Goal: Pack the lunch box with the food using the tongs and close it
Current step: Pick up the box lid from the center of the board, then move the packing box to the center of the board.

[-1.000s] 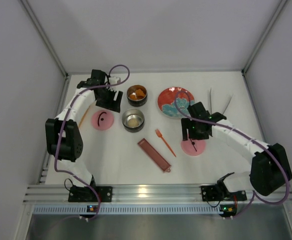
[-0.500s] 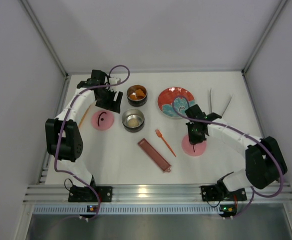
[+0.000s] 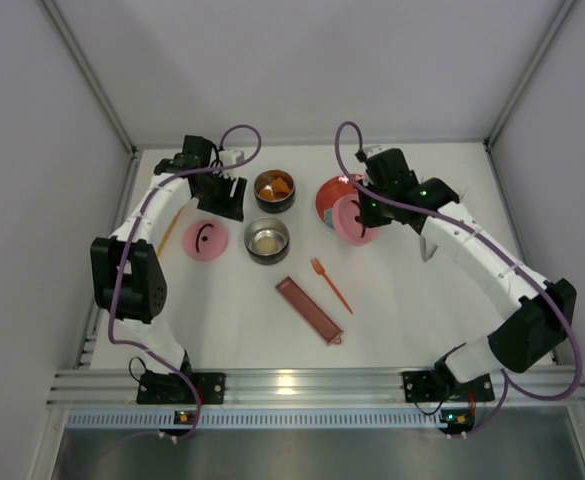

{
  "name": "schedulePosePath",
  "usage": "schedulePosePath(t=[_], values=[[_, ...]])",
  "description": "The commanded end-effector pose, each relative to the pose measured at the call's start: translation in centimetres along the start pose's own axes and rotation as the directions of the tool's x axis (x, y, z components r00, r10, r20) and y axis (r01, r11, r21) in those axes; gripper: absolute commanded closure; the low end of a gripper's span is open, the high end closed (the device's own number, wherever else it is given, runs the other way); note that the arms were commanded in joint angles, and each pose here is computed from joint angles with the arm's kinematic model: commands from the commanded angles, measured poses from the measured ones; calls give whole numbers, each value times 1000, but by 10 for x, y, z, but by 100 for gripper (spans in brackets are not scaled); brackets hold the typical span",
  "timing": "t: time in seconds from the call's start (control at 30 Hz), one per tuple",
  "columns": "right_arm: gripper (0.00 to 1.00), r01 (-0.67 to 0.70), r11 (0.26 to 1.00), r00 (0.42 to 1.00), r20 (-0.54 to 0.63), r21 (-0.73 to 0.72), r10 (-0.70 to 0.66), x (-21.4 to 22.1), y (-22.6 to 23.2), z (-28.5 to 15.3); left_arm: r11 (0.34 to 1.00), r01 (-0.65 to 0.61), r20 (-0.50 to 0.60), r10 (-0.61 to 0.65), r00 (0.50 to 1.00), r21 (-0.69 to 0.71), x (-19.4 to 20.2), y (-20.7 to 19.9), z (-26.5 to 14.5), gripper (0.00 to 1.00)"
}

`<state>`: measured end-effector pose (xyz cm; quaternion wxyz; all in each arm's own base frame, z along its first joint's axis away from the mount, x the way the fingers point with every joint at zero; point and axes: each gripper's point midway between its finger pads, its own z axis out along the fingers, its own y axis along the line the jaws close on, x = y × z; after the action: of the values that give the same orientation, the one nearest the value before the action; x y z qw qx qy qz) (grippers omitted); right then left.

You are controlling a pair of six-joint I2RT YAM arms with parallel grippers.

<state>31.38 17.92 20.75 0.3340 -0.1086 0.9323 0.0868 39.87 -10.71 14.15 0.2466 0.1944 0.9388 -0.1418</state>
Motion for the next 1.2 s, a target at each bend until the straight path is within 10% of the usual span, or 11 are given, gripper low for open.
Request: schedulePosePath(t=[0.0, 0.47, 0.8, 1.17], values=[[100, 113, 990, 993, 46, -84, -110, -27, 37, 12, 999, -27, 51, 25, 998, 45, -20, -16, 11, 33], [100, 138, 984, 987, 98, -113, -127, -36, 69, 28, 977, -139, -61, 130, 990, -164, -2, -1, 74, 47], [100, 168, 977, 981, 117, -130, -153, -15, 74, 26, 981, -144, -93, 132, 987, -132, 30, -10, 57, 97], [100, 530, 821, 842, 250, -213, -479, 17, 137, 13, 984, -158, -130, 146, 981, -84, 72, -27, 22, 94]])
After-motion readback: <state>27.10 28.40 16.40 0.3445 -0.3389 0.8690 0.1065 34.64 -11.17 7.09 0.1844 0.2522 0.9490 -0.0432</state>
